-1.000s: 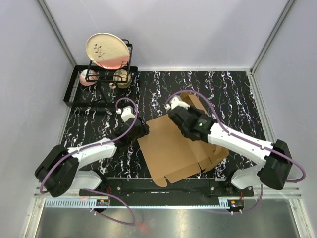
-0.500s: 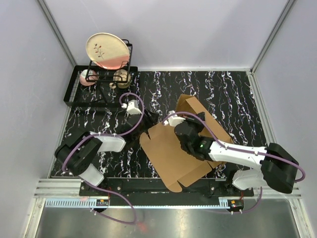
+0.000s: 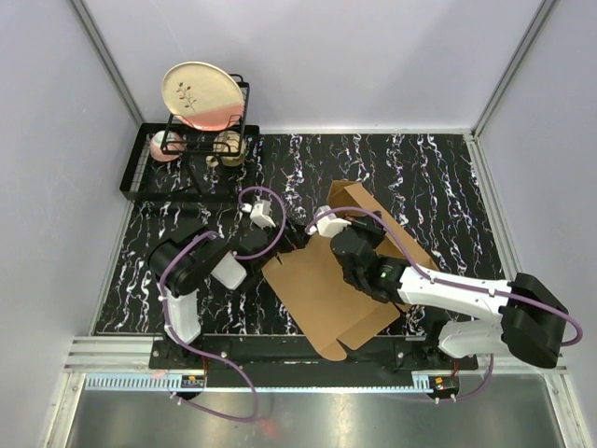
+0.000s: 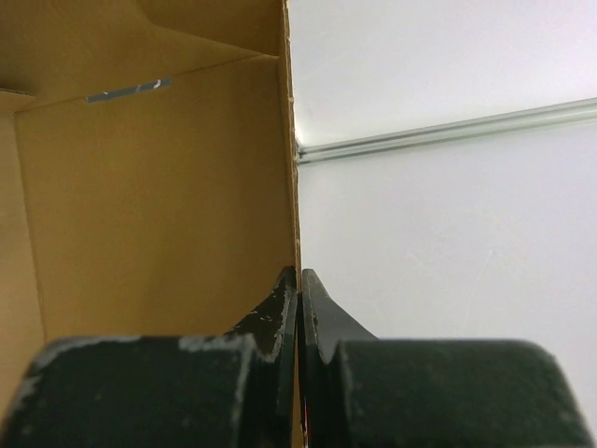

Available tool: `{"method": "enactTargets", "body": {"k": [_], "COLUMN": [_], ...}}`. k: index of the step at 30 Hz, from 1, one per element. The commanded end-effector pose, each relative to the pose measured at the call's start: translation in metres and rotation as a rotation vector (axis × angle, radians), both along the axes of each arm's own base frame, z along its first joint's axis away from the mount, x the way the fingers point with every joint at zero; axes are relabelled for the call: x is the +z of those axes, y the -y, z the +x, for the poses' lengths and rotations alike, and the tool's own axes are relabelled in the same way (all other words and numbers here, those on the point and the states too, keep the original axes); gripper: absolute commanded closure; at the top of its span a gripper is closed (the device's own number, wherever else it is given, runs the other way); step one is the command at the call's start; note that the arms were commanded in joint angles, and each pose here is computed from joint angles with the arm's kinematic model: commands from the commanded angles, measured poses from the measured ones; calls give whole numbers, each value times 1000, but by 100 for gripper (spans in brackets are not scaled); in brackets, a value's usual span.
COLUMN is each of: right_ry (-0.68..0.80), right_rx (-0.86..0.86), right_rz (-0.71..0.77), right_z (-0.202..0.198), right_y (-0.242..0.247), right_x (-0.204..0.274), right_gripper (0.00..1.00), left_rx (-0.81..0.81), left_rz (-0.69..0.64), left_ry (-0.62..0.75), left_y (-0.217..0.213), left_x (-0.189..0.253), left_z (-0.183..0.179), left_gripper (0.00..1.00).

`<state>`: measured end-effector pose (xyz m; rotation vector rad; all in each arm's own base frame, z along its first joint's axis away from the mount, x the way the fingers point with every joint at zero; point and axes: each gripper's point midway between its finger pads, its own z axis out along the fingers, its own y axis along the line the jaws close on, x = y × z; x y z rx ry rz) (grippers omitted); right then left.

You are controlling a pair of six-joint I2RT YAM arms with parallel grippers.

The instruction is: Fold the paper box

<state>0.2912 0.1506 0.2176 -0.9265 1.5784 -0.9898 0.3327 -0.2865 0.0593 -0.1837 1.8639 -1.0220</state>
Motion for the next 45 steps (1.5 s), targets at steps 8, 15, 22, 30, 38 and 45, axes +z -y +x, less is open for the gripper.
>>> {"method": "enactTargets", "body": {"k": [8, 15, 22, 30, 38, 45], "right_ry": [-13, -12, -27, -44, -6, 4], "right_rx": [48, 57, 55, 49, 91, 156], "right_rz": [194, 212, 159, 53, -81, -232], "right_z": [-10, -13, -7, 5, 16, 18], "right_y": [-2, 2, -5, -18, -30, -33], "right_x": [5, 5, 3, 5, 21, 6], "right_gripper": [95, 95, 94, 95, 96, 96], "left_rx": [-15, -39, 133, 174, 51, 7], "left_rz": [-418, -289, -108, 101, 26, 10], "left_ry": [207, 287, 202, 66, 116, 159], "left_y": [-8, -19, -34, -30, -30, -23], "left_x": [102, 117, 111, 99, 87, 76], "left_z": [29, 31, 54, 56, 44, 33], "left_gripper": [1, 1, 1, 1, 2, 8]}}
